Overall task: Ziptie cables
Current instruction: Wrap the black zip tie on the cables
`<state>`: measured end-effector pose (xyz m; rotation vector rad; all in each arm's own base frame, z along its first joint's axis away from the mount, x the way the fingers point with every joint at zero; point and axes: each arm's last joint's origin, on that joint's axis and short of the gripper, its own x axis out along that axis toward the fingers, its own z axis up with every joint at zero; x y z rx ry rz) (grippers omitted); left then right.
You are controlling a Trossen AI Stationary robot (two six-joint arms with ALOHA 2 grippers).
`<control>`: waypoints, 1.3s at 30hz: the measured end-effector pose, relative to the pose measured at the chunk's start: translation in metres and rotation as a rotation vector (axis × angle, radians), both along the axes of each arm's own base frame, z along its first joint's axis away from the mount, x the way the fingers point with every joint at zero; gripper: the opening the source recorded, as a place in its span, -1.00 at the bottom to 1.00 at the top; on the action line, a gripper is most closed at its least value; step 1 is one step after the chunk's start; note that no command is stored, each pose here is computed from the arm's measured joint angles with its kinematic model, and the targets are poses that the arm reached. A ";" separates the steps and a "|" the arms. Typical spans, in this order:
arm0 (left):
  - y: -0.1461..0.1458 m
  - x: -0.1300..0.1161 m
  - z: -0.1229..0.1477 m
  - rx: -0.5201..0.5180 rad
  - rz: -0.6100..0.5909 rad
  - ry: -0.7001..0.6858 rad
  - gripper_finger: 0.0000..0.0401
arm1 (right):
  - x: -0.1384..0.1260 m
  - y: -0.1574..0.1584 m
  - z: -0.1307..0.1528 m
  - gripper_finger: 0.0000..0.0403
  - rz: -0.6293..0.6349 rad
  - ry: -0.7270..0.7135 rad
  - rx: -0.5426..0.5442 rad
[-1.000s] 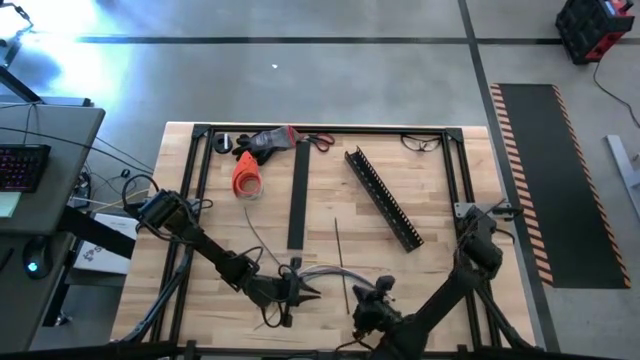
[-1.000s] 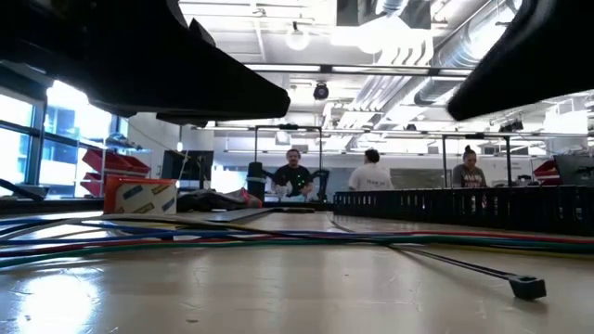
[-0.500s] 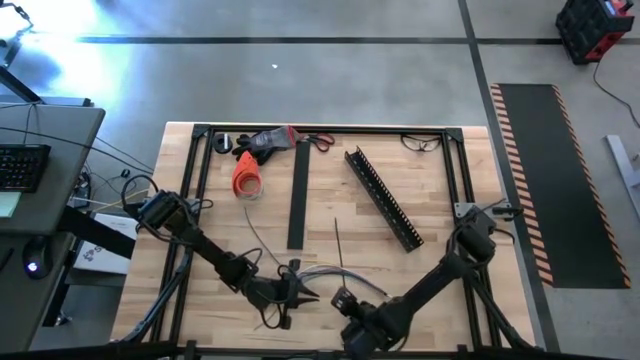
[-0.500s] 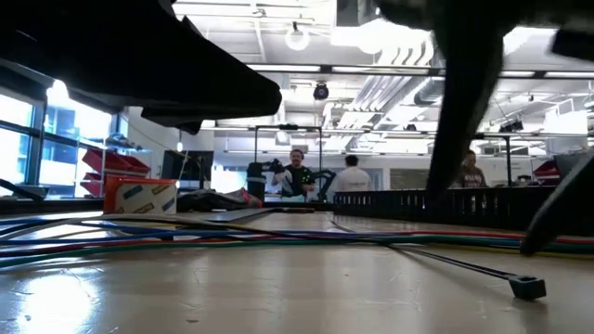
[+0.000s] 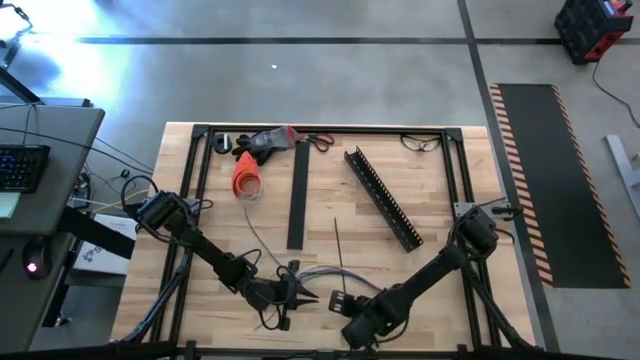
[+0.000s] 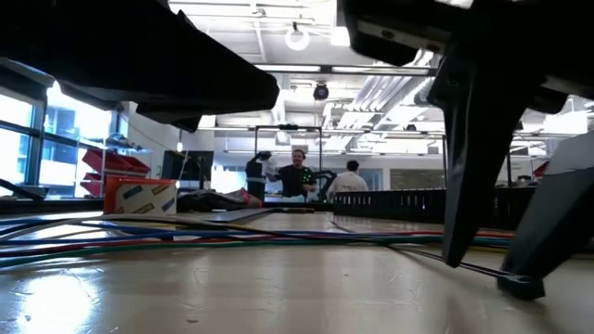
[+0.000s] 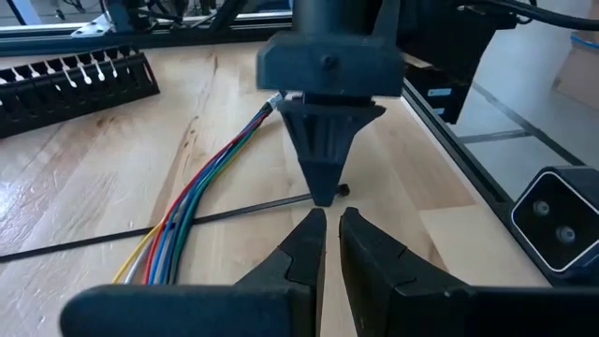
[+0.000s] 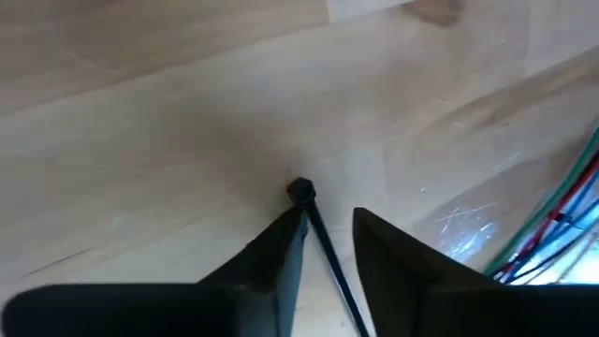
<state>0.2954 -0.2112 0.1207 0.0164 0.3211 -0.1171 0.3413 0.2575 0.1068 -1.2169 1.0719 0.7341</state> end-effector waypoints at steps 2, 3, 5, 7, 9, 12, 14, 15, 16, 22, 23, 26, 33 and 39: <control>0.000 0.000 0.000 0.003 0.000 0.003 -0.90 | 0.003 -0.004 -0.001 -0.70 -0.007 0.013 0.026; 0.000 0.000 0.000 0.002 0.000 0.002 -0.90 | 0.005 -0.006 -0.001 -0.74 -0.010 0.018 0.038; 0.000 0.000 0.000 -0.001 0.001 -0.002 -0.90 | 0.007 -0.008 -0.001 -0.84 -0.015 0.017 0.046; 0.000 0.000 0.000 0.001 0.002 0.000 -0.90 | 0.008 -0.009 -0.002 -0.94 -0.019 0.016 0.049; 0.000 0.000 0.000 0.000 0.003 -0.002 -0.90 | 0.008 -0.009 -0.002 -0.98 -0.032 0.011 0.059; 0.000 0.000 0.000 0.001 0.002 0.000 -0.90 | 0.009 -0.006 -0.002 -0.99 -0.096 -0.050 0.069; 0.000 0.000 0.000 0.000 0.004 -0.002 -0.90 | 0.010 -0.001 -0.003 -1.00 -0.156 -0.121 0.074; 0.000 0.000 0.000 0.001 0.006 -0.002 -0.90 | 0.010 0.002 -0.003 -1.00 -0.196 -0.155 0.083; 0.000 0.000 0.000 0.002 0.006 -0.003 -0.90 | 0.010 0.005 -0.003 -1.00 -0.244 -0.193 0.095; 0.000 0.000 0.001 0.001 0.021 -0.012 -0.90 | 0.004 0.017 -0.003 -1.00 -0.654 -0.422 0.225; 0.000 0.000 0.001 0.001 0.021 -0.012 -0.90 | 0.002 0.018 -0.003 -1.00 -0.703 -0.459 0.230; 0.000 0.000 0.001 -0.001 0.020 -0.016 -0.90 | -0.006 0.023 -0.002 -1.00 -0.838 -0.583 0.253; -0.001 0.001 0.005 -0.004 0.013 -0.053 -0.90 | -0.049 0.033 -0.010 -1.00 -1.099 -0.846 0.415; 0.003 0.005 0.007 0.066 -0.008 -0.071 -0.90 | -0.080 0.036 -0.002 -1.00 -1.198 -1.035 0.619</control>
